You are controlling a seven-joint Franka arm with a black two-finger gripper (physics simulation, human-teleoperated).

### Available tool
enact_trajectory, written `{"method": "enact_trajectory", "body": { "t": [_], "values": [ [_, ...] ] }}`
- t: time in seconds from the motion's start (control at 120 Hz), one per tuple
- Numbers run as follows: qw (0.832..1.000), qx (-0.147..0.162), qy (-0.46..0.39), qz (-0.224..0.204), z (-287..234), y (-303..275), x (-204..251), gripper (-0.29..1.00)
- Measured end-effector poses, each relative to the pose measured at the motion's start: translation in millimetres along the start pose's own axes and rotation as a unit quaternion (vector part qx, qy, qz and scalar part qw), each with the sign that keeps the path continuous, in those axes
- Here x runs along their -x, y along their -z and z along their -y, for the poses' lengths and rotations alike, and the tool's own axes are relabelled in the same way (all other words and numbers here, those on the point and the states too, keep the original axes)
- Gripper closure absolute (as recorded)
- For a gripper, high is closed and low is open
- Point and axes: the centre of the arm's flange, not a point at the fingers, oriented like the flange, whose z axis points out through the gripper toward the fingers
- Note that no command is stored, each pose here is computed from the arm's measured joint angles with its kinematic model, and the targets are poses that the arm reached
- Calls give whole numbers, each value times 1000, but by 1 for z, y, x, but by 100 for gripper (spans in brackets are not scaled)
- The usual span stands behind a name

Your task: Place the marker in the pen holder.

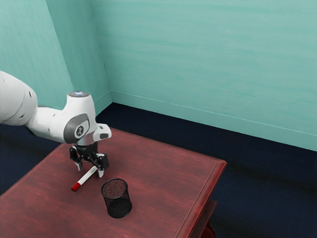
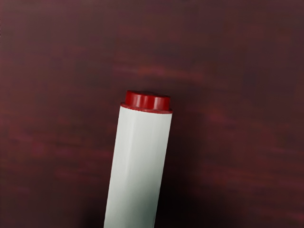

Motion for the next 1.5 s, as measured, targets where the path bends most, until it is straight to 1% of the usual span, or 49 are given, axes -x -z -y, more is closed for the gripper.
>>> {"method": "enact_trajectory", "body": {
  "t": [0.208,0.475,0.542,0.717,1.158,1.5],
  "values": [
    [1000,-2,8,-20,10,-4,-8,1],
    [999,-5,1,-37,7,-2,-22,6],
    [999,-4,0,-38,7,-2,-22,9],
    [999,0,2,-40,5,-1,-23,22],
    [999,3,2,-45,5,5,-23,46],
    [999,3,0,-38,4,5,-20,57]
  ]
}}
